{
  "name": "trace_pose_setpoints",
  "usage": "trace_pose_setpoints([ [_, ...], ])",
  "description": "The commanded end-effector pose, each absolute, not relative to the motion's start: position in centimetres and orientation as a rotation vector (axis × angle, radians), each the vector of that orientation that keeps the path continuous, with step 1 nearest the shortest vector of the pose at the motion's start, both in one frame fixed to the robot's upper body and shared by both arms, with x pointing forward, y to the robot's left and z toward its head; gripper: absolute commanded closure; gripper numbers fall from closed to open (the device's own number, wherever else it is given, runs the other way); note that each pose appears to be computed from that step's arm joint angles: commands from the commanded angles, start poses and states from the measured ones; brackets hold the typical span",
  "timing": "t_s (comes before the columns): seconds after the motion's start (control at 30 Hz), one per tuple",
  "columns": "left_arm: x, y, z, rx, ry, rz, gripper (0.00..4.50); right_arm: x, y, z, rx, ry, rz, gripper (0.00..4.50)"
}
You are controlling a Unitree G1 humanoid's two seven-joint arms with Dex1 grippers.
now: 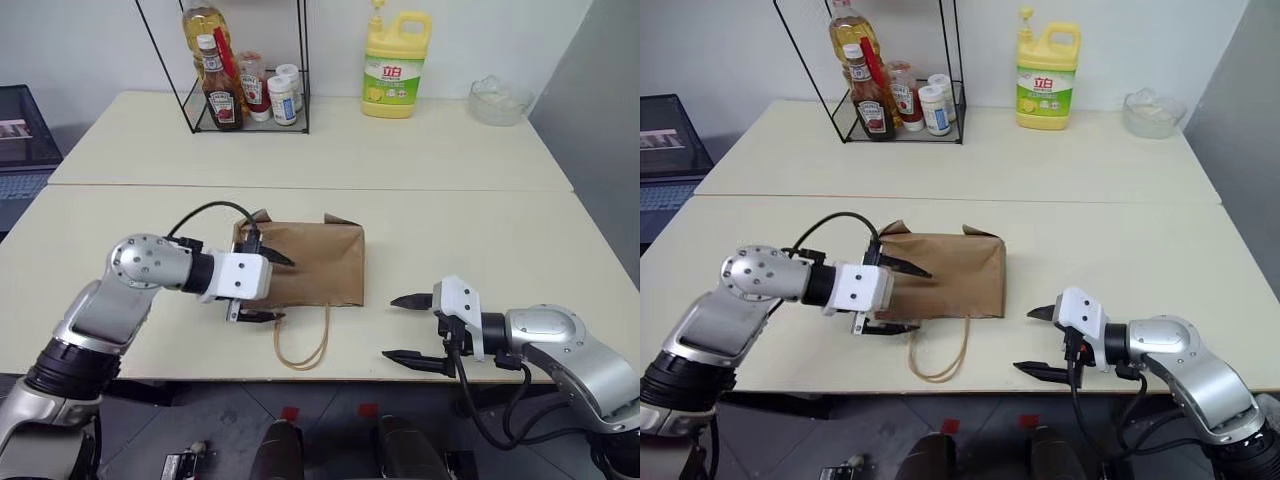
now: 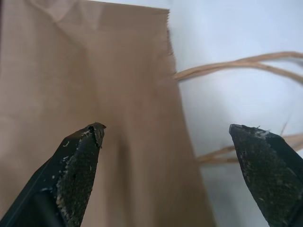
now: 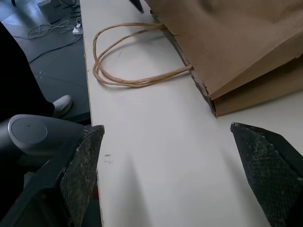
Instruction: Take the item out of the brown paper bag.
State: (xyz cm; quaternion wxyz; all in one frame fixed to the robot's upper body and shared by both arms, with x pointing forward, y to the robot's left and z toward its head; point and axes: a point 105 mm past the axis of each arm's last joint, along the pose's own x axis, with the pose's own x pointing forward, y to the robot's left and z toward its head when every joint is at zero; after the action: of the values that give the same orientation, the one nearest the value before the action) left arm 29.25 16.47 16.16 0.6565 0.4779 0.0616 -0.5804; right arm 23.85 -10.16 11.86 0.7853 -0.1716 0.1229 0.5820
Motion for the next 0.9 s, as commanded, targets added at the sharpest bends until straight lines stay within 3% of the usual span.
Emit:
trace_pose_setpoints([
  [0.03,28.3,16.8,16.3,1.11,0.133,-1.343,0.0,23.8,-10.0,12.2,-0.383,0.234,1.263,0.02],
  [0.3,26.8,15.1,13.9,1.104,0.095,-1.417,0.0,23.9,-10.1,11.9,-0.402,0.242,1.254,0.02],
  [0.57,27.1,12.9,13.3,0.983,0.016,-1.38,0.0,23.9,-10.2,11.6,-0.409,0.24,1.239,0.02],
  [0.67,27.3,12.7,13.4,0.926,0.019,-1.352,0.54,24.1,-10.3,11.5,-0.417,0.24,1.231,0.0],
  [0.9,28.7,13.4,14.1,0.826,0.035,-1.258,2.72,24.0,-10.2,11.4,-0.477,0.221,1.263,0.0],
])
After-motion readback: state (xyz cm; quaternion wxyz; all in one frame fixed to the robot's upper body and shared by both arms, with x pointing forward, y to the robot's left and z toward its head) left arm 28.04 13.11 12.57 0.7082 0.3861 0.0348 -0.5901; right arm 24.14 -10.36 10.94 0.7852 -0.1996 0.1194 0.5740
